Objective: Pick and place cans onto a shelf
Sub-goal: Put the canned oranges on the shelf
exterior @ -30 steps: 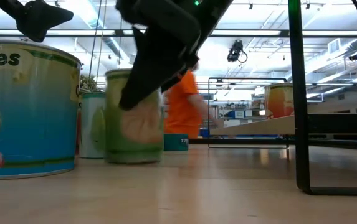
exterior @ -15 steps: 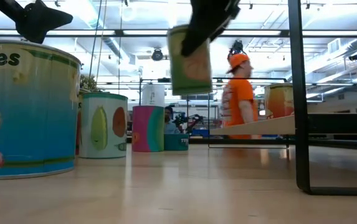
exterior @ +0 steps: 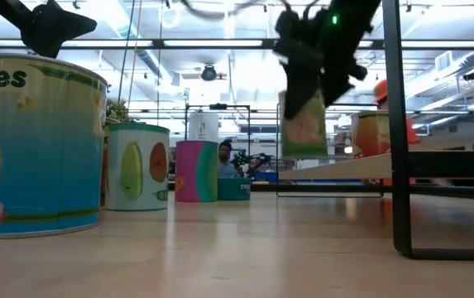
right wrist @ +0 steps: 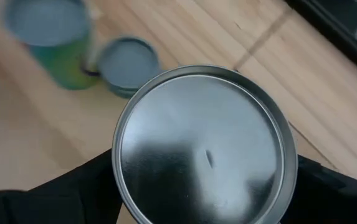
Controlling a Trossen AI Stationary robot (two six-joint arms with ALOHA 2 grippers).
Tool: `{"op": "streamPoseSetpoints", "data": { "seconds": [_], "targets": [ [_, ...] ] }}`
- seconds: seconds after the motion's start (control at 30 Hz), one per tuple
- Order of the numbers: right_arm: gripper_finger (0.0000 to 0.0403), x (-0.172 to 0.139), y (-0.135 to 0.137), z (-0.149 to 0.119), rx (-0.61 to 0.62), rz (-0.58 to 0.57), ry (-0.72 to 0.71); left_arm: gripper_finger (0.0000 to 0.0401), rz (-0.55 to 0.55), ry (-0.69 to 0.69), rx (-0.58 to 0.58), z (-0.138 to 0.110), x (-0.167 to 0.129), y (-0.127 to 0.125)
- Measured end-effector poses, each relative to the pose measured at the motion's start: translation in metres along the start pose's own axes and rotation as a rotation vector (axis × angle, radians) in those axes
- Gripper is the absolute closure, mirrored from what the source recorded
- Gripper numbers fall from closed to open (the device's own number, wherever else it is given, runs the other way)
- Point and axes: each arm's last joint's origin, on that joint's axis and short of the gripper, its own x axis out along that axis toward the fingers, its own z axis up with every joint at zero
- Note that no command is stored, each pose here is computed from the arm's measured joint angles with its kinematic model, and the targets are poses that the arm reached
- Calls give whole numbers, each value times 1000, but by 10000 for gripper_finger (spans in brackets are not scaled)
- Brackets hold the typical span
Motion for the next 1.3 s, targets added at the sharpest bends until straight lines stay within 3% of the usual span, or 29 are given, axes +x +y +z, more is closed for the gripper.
{"op": "streamPoseSetpoints", "data": {
  "seconds": [0.2, 0.37, 0.67, 0.9, 1.03, 1.3],
  "targets": [
    [69, 16, -7, 0, 28, -46, 26, 16, 0, 0, -2, 0, 0, 0],
    [43, 19, -13, 4, 28, -57, 36, 16, 0, 1, -4, 0, 0, 0],
    [23, -1, -13, 27, -3, -47, 5, 16, 1, 3, -2, 0, 0, 0],
    [27, -15, -10, 43, -263, -17, -32, 16, 1, 3, -3, 0, 0, 0],
    [27, -19, -7, 47, -356, 60, -15, 16, 1, 3, -3, 0, 0, 0],
    [28, -2, -17, 51, -246, -3, 54, 16, 1, 3, -3, 0, 0, 0]
  ]
}}
